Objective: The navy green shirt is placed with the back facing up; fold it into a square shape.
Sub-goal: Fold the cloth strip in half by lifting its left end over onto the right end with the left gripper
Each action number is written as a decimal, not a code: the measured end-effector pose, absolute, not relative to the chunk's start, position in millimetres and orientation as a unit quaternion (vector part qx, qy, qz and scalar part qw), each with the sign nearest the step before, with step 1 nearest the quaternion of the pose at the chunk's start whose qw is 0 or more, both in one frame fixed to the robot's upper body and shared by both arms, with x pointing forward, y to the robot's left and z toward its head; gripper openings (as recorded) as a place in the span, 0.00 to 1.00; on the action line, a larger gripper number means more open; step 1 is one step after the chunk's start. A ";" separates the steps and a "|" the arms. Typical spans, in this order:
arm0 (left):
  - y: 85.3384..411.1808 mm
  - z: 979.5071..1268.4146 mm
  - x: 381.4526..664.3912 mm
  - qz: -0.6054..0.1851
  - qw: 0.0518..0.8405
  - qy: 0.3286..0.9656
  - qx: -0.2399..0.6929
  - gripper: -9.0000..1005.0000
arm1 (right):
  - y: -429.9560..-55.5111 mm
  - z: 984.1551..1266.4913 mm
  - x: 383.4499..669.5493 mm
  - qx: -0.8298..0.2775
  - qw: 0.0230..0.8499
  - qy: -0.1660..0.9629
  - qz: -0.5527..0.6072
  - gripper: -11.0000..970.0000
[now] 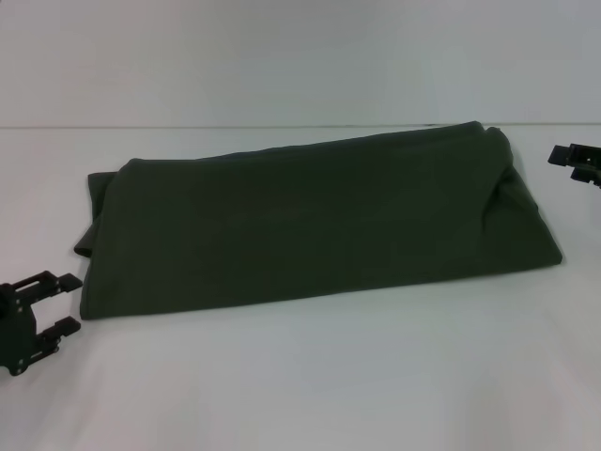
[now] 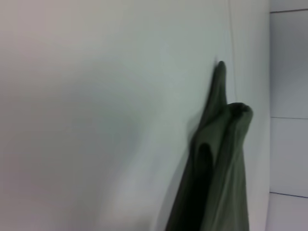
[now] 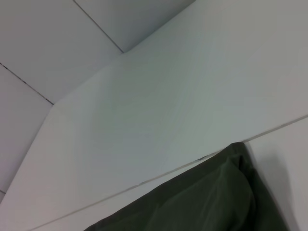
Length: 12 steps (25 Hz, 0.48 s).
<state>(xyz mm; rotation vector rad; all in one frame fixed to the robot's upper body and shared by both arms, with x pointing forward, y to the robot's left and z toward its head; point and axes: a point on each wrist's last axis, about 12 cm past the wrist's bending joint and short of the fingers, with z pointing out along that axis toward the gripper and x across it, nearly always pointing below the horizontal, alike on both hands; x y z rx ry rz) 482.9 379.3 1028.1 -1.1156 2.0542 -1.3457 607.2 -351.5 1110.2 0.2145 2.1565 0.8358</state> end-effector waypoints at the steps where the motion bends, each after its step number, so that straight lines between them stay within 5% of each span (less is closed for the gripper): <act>1: 379.2 1027.6 482.8 -0.486 0.220 0.743 -0.404 0.62 | -351.5 1110.2 607.2 0.085 0.398 0.852 0.330 0.60; 12: 374.1 1020.8 483.3 -0.479 0.210 0.746 -0.412 0.59 | -353.6 1107.7 605.4 0.090 0.395 0.852 0.330 0.59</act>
